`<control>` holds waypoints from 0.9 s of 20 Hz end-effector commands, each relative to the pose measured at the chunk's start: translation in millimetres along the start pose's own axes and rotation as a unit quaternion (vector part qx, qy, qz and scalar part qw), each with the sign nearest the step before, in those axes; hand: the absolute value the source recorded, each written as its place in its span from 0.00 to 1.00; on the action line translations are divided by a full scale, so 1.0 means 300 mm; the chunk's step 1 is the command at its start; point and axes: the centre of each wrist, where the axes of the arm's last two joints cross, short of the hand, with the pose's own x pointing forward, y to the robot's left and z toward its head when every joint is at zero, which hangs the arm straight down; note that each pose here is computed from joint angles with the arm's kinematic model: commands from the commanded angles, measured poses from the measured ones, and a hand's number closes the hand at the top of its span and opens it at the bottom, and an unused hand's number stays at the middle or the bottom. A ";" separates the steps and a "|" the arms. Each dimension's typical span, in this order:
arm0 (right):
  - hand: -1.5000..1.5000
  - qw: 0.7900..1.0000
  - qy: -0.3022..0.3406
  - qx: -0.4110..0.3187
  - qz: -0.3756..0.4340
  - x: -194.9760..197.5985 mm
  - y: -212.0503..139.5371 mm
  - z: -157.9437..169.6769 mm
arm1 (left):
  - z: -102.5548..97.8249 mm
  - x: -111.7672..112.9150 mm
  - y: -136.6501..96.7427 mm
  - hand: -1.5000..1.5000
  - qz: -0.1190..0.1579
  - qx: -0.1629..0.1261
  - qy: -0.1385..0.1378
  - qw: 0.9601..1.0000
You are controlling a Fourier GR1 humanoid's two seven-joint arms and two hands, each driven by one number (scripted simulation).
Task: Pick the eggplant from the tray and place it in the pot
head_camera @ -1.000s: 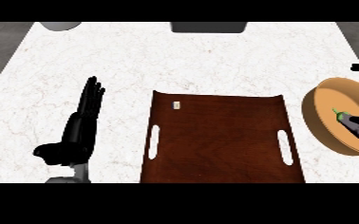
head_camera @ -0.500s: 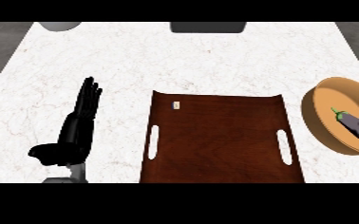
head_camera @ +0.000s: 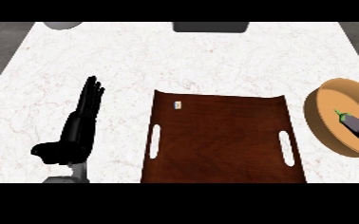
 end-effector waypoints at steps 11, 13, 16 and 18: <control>0.00 0.999 -0.019 -0.042 -0.005 0.007 -0.208 0.118 | -0.050 0.020 -0.025 0.50 0.004 0.000 -0.008 1.000; 0.00 0.997 -0.011 -0.066 -0.024 -0.002 -0.213 0.130 | -0.002 0.024 0.006 0.50 0.012 -0.015 0.003 1.000; 0.00 0.995 -0.013 -0.096 -0.026 0.009 -0.198 0.100 | -0.055 0.051 -0.007 0.50 0.002 -0.009 -0.009 1.000; 0.00 0.993 -0.017 -0.111 -0.036 0.026 -0.237 0.125 | 0.005 -0.014 -0.042 0.50 0.013 -0.010 -0.001 1.000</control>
